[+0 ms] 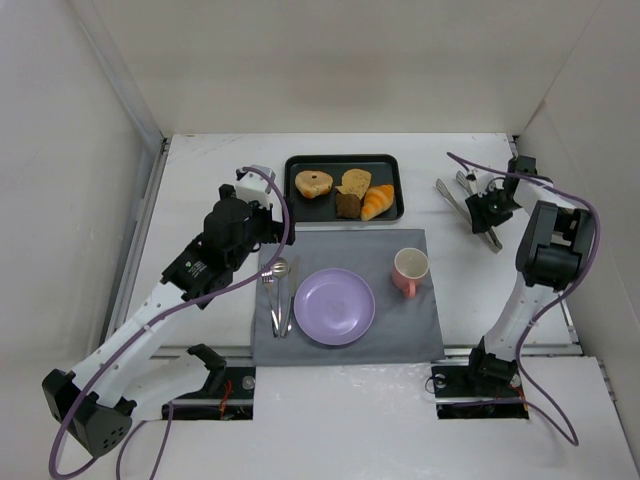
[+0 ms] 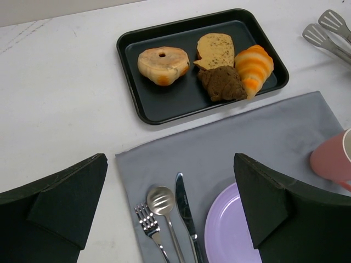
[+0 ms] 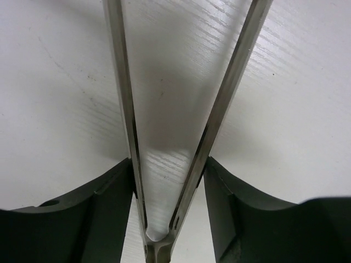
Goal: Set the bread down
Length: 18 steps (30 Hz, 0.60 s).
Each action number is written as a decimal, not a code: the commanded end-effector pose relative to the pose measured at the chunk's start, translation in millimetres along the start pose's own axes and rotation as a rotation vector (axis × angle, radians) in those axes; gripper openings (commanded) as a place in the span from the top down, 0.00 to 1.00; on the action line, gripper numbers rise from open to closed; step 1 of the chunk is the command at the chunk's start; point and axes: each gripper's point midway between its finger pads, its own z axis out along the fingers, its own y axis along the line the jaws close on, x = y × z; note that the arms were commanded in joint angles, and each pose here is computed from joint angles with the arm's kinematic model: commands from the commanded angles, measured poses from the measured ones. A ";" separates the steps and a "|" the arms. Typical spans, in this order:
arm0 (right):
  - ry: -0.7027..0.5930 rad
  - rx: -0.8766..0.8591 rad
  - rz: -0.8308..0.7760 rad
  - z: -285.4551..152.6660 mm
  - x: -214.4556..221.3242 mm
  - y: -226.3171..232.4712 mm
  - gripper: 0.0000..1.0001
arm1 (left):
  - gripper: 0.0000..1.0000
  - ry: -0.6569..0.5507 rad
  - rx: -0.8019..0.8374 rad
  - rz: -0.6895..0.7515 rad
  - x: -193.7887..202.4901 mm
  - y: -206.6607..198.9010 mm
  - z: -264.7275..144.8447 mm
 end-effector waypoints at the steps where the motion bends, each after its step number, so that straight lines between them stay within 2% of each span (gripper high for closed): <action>1: -0.018 0.021 -0.020 -3.1 -3.1 -0.6 0.44 | 0.00 -0.084 -0.010 -0.034 -28.7 2.4 -9.4; 3: -0.033 0.021 -0.014 -6.5 -6.8 0.4 0.47 | 0.00 -0.084 -0.010 -0.034 -28.7 2.4 -9.4; 9: -0.136 0.045 -0.005 -29.5 -26.0 6.0 0.47 | 0.00 -0.094 -0.017 -0.037 -31.2 4.4 -11.8; 18: -0.423 0.114 0.004 -114.4 -82.8 21.7 0.47 | 0.00 -0.111 -0.014 -0.042 -35.6 4.3 -14.2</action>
